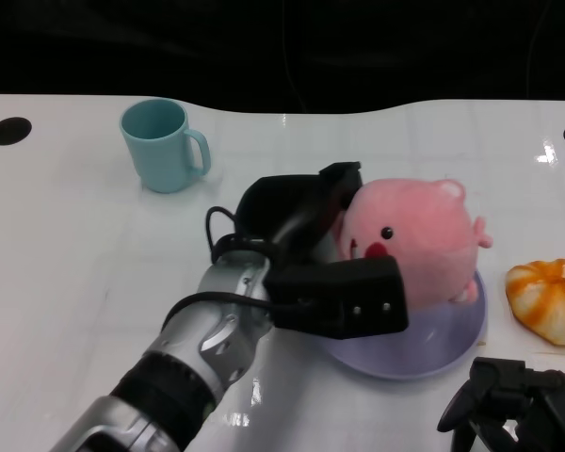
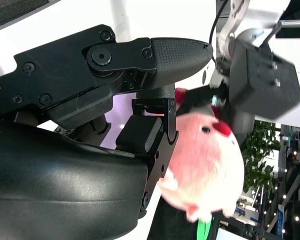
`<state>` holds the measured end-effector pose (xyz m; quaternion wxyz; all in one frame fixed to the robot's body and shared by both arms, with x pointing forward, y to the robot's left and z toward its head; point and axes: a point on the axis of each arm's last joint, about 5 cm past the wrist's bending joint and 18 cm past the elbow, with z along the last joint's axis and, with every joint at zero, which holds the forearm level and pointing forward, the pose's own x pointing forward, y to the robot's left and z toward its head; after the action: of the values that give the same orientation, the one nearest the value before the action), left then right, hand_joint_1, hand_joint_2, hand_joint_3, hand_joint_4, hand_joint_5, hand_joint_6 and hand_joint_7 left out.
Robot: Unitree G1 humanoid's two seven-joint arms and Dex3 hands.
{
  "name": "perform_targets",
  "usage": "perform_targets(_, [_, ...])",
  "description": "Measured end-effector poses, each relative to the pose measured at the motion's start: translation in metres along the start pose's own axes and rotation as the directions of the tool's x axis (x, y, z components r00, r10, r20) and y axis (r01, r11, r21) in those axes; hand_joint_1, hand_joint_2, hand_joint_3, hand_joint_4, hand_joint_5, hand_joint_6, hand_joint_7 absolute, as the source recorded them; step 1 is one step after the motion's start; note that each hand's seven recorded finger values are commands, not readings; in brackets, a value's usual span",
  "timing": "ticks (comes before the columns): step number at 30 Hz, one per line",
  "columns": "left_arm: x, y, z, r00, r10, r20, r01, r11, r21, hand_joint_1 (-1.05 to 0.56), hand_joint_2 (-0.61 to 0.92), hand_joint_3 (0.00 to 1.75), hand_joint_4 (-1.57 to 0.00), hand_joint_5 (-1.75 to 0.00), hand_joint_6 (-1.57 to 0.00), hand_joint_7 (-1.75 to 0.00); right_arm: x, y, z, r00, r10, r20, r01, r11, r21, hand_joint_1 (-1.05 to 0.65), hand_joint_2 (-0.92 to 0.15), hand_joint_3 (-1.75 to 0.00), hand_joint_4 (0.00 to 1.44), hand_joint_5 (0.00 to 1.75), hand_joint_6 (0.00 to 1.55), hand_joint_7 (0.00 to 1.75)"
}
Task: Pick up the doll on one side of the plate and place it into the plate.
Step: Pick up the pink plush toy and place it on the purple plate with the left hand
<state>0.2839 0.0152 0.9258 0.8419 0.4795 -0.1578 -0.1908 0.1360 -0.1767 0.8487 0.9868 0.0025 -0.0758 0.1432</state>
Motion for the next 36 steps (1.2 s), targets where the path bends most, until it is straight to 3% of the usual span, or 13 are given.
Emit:
perform_targets(4, [0.005,-0.004,0.008,1.0,-0.021,0.01,0.021,1.0,-0.009,-0.23,0.55,0.96,-0.91,-1.75,-0.65,-1.75,0.0,0.0,0.0,1.0,0.001,0.001,-0.001,1.0,0.0,-0.95,-0.92,-0.39,0.95,1.41,0.95,1.09])
perform_targets(11, [0.006,-0.012,0.01,0.998,-0.068,-0.012,0.068,0.998,0.001,-0.21,0.62,0.78,-0.86,-1.75,-0.6,-1.75,0.0,0.001,0.0,1.0,0.003,0.003,-0.003,1.0,0.001,-0.94,-0.92,-0.39,0.94,1.41,0.95,1.09])
perform_targets(12, [0.006,-0.012,0.01,0.998,-0.069,-0.014,0.069,0.998,0.002,-0.21,0.63,0.75,-0.86,-1.75,-0.61,-1.65,0.0,0.001,0.0,1.0,0.004,0.003,-0.004,1.0,0.001,-0.94,-0.92,-0.39,0.94,1.41,0.95,1.08])
perform_targets(15, [0.008,-0.011,0.012,0.997,-0.079,-0.02,0.079,0.997,0.005,-0.26,0.8,0.26,-0.78,-1.75,-0.88,-0.7,0.0,0.001,0.0,1.0,0.003,0.003,-0.003,1.0,0.001,-0.95,-0.92,-0.39,0.94,1.41,0.95,1.09])
perform_targets(17, [0.01,-0.009,0.014,0.994,-0.109,-0.025,0.109,0.994,0.005,-0.26,0.85,0.12,-0.68,-1.72,-0.91,-0.36,0.0,0.001,0.0,1.0,0.002,0.004,-0.002,1.0,0.0,-0.95,-0.92,-0.39,0.94,1.41,0.95,1.09])
perform_targets(18, [0.01,-0.009,0.015,0.992,-0.121,-0.022,0.121,0.993,0.004,-0.26,0.86,0.1,-0.65,-1.7,-0.91,-0.29,0.0,0.001,0.0,1.0,0.001,0.004,-0.001,1.0,-0.001,-0.95,-0.92,-0.39,0.94,1.41,0.95,1.09])
perform_targets(20, [0.01,-0.006,0.016,0.988,-0.156,-0.01,0.156,0.988,0.019,-0.42,0.9,0.07,-0.48,-0.97,-0.73,-0.09,0.0,0.001,0.0,1.0,0.001,0.004,-0.001,1.0,-0.001,-0.94,-0.92,-0.39,0.94,1.41,0.95,1.09])
perform_targets(21, [0.01,-0.005,0.016,0.985,-0.175,-0.002,0.175,0.984,0.035,-0.46,0.91,0.07,-0.46,-0.77,-0.69,-0.05,0.0,0.001,0.0,1.0,0.001,0.004,-0.001,1.0,-0.001,-0.94,-0.92,-0.39,0.94,1.41,0.95,1.09])
perform_targets(22, [0.01,-0.002,0.016,0.981,-0.195,0.0,0.195,0.979,0.054,-0.66,0.92,0.17,-0.27,-0.53,-0.5,-0.02,0.0,0.001,0.0,1.0,0.002,0.005,-0.002,1.0,-0.001,-0.94,-0.92,-0.39,0.94,1.41,0.94,1.09])
perform_targets(24, [0.009,0.002,0.016,0.972,-0.235,0.008,0.233,0.967,0.102,-0.76,0.92,0.22,-0.17,-0.4,-0.39,-0.01,0.0,0.001,0.001,1.0,0.003,0.006,-0.003,1.0,0.0,-0.93,-0.92,-0.39,0.94,1.4,0.94,1.09])
perform_targets(25, [0.009,0.004,0.017,0.968,-0.25,0.009,0.247,0.961,0.124,-0.9,0.92,0.31,-0.07,-0.19,-0.22,-0.01,0.0,0.001,0.001,1.0,0.004,0.007,-0.004,1.0,0.0,-0.93,-0.92,-0.39,0.93,1.4,0.94,1.09])
perform_targets(28, [0.008,0.013,0.018,0.961,-0.276,0.018,0.267,0.944,0.192,-1.03,0.92,0.4,-0.01,-0.02,-0.07,0.0,0.0,0.001,0.001,1.0,0.005,0.009,-0.005,1.0,-0.001,-0.94,-0.92,-0.39,0.94,1.4,0.94,1.09])
perform_targets(36, [0.007,0.026,0.023,0.958,-0.286,0.034,0.27,0.932,0.241,-1.05,0.92,0.44,0.0,0.0,0.0,0.0,0.0,0.001,0.001,1.0,0.004,0.011,-0.004,1.0,-0.002,-0.94,-0.92,-0.39,0.94,1.41,0.94,1.09])
